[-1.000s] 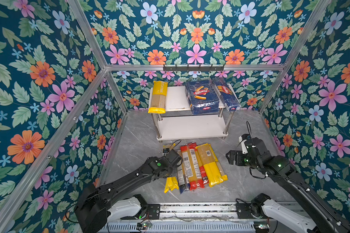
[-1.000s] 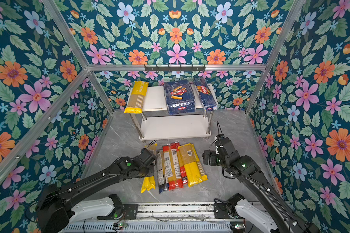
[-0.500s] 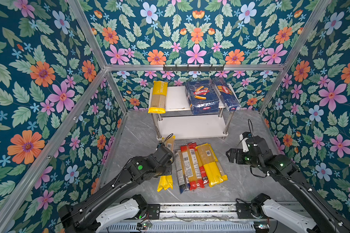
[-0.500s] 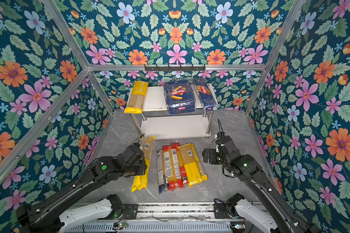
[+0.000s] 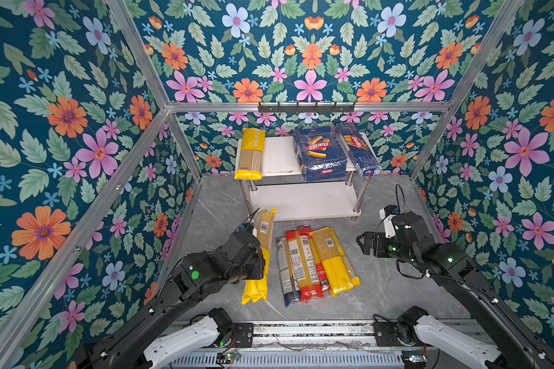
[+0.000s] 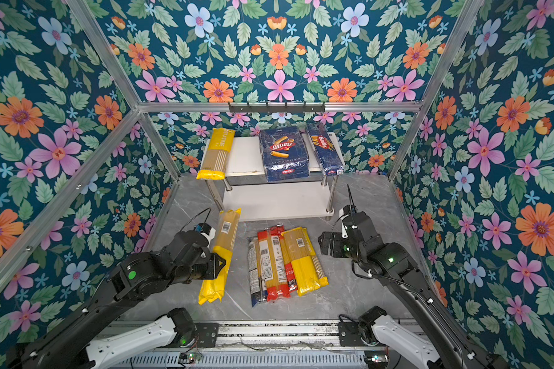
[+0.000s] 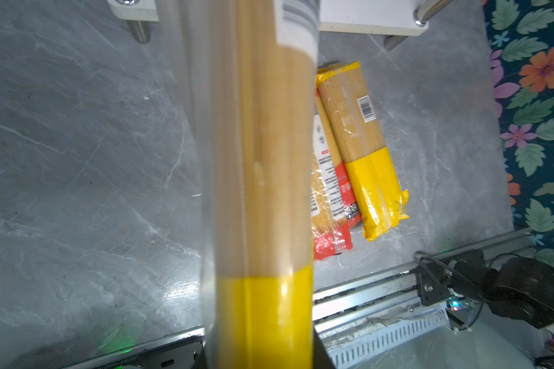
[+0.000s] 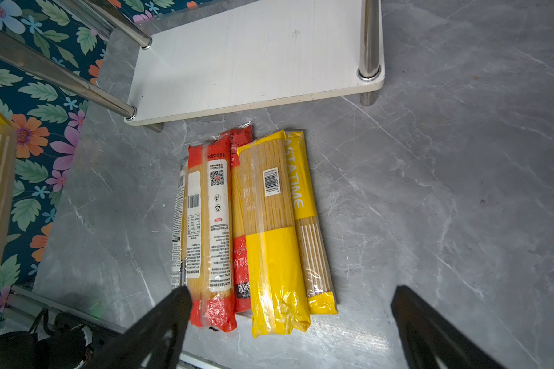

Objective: Arrange pasta packages on shelves
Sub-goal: Place the pasta bag on the shelf.

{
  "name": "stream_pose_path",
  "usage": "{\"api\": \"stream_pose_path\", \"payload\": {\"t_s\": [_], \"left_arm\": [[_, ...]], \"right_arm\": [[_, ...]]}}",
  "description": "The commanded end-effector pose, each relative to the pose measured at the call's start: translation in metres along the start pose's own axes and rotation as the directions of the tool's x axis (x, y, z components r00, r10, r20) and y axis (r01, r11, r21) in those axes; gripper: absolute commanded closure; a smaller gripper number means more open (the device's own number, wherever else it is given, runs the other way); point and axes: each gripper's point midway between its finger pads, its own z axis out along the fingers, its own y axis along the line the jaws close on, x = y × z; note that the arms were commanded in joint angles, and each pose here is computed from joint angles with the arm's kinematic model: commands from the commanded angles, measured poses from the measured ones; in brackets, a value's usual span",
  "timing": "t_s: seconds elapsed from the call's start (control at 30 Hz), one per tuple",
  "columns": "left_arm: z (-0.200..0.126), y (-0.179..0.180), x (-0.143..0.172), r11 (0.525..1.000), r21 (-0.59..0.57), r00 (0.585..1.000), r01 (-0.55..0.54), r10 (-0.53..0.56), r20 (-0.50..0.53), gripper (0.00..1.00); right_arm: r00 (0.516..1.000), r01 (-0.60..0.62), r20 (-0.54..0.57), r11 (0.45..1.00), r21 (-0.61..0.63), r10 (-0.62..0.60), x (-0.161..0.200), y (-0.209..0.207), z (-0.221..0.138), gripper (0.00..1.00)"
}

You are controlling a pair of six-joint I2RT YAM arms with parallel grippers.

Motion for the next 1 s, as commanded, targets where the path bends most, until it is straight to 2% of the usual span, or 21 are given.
{"api": "stream_pose_path", "payload": {"t_s": [0.0, 0.27, 0.5, 0.8, 0.97], "left_arm": [[-0.015, -0.020, -0.023, 0.996, 0.084, 0.996, -0.028, 0.021, 0.089, 0.97], [-0.044, -0.047, -0.050, 0.979, 0.192, 0.985, -0.061, 0.028, 0.169, 0.99], [-0.066, -0.064, -0.074, 0.969, 0.234, 0.971, -0.084, 0.027, 0.237, 1.00], [-0.095, -0.069, -0.135, 0.989, 0.094, 0.911, -0.114, 0.066, 0.406, 1.00], [-0.093, -0.081, -0.179, 0.989, -0.049, 0.880, -0.143, 0.149, 0.451, 0.98]], "right_arm": [[1.000, -0.016, -0.008, 1.000, 0.002, 0.016, 0.001, 0.000, -0.002, 0.01], [1.000, -0.015, 0.001, 1.000, -0.010, 0.015, -0.003, 0.003, -0.005, 0.01], [1.000, -0.004, 0.012, 1.000, -0.005, 0.004, -0.005, 0.002, -0.011, 0.01], [1.000, 0.005, 0.025, 1.000, 0.003, -0.005, -0.005, -0.001, -0.016, 0.01], [0.999, 0.005, 0.032, 1.000, 0.006, -0.005, -0.003, -0.003, -0.018, 0.01]]}}
